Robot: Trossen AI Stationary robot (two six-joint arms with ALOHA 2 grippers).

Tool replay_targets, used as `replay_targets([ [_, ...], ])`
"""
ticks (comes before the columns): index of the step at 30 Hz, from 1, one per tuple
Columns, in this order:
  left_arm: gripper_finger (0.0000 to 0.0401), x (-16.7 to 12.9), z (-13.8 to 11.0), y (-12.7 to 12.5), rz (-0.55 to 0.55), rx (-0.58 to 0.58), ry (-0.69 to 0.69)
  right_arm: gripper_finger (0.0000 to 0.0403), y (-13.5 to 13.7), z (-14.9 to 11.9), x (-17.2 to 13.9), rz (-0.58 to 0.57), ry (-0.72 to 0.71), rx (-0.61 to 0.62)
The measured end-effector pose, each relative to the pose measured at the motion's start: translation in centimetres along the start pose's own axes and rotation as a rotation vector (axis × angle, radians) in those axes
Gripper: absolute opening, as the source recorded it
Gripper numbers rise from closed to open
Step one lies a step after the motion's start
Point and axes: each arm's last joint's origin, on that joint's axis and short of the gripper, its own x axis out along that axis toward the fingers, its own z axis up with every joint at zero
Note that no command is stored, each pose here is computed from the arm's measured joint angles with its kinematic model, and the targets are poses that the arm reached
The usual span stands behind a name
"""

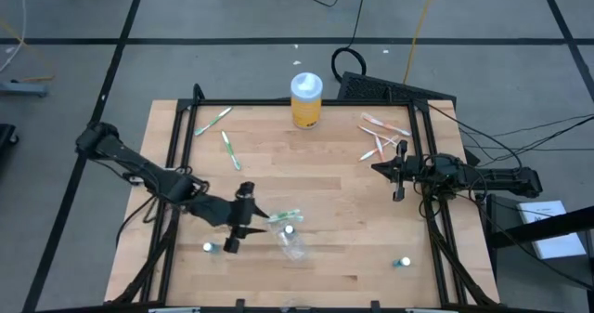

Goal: Pick & Place toothbrushing station
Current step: Put the blue mouthwash into the transparent organizer

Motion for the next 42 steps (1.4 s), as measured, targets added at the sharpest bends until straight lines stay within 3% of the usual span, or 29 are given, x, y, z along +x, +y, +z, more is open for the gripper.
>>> replay_targets([
  [8,0.0179,-2.2,-3.8,-0.4,-0.075,0.055,-0.234,0.0004,0.0,0.0,0.0,0.0,0.0,0.0],
  [14,0.0179,-2.6,-6.4,-0.5,-0.156,-0.03,-0.303,0.0004,0.0,0.0,0.0,0.0,-0.001,0.0],
  [18,0.0179,-2.6,-6.0,-0.4,-0.177,-0.119,-0.406,0.0004,0.0,0.0,0.0,0.0,-0.001,0.0],
  [21,0.0179,-2.4,-5.9,-0.3,-0.212,-0.123,-0.388,0.0004,0.0,0.0,0.0,0.0,0.0,0.0],
  [24,0.0179,-2.6,-5.2,-0.2,-0.212,-0.162,-0.252,0.0004,0.0,0.0,0.0,0.0,0.0,0.0],
  [31,0.0179,-6.1,-1.7,-1.0,-0.078,-0.315,0.155,0.0004,0.0,0.0,0.0,0.0,0.001,0.0],
  [38,0.0179,-7.2,-2.4,-1.9,0.183,-0.612,0.633,0.0004,0.0,0.0,0.0,0.0,0.0,0.0],
  [42,0.0179,-5.6,-3.0,-3.2,0.208,-0.725,0.816,0.0004,0.0,0.0,0.0,0.0,0.0,0.0],
])
